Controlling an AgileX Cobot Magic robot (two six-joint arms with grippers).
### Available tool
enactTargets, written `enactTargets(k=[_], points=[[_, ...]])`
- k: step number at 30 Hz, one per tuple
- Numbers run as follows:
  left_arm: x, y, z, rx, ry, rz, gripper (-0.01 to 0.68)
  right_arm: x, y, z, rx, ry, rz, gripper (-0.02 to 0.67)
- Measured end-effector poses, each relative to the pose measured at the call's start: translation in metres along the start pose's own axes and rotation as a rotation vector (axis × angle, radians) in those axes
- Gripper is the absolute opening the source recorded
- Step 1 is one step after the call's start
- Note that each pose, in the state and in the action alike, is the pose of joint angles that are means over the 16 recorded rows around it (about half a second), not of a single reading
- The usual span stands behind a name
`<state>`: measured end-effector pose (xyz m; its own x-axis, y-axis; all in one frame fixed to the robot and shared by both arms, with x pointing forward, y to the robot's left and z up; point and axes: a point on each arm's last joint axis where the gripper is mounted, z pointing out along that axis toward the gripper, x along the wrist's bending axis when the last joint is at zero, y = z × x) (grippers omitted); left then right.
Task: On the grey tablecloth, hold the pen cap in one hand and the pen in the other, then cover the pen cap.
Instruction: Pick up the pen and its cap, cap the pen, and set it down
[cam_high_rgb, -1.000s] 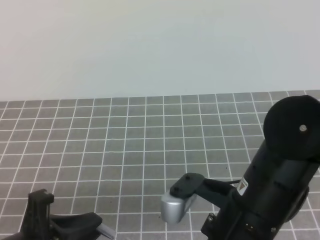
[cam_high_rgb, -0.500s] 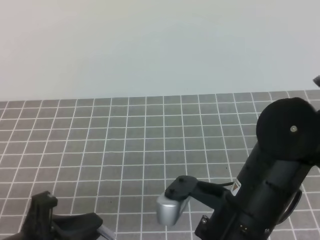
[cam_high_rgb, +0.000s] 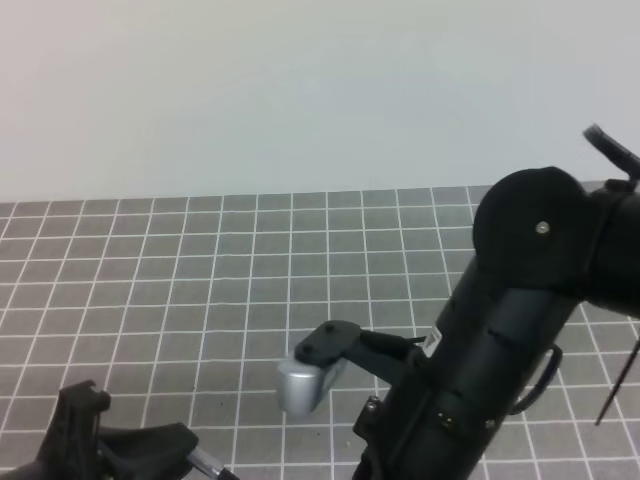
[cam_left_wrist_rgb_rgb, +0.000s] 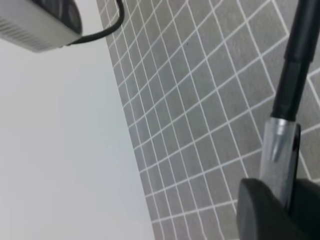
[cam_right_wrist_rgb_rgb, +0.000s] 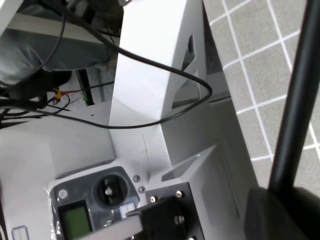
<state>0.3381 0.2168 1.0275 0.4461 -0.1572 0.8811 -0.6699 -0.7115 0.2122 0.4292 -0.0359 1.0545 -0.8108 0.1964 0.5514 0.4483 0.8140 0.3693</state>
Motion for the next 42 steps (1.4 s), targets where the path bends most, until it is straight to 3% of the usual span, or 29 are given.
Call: enactTargets(k=[8, 24, 42], points=[[0.000, 0.000, 0.000, 0.004, -0.002, 0.044, 0.001, -0.007, 0.005, 0.005, 0.033, 0.002, 0.011, -0.004], [-0.005, 0.005, 0.004, -0.050, -0.063, 0.147, 0.015, -0.012, 0.002, 0.012, 0.099, -0.012, 0.035, -0.004], [-0.009, 0.011, 0.011, -0.100, -0.112, 0.143, 0.005, -0.005, 0.001, 0.017, 0.136, 0.002, -0.009, -0.004]])
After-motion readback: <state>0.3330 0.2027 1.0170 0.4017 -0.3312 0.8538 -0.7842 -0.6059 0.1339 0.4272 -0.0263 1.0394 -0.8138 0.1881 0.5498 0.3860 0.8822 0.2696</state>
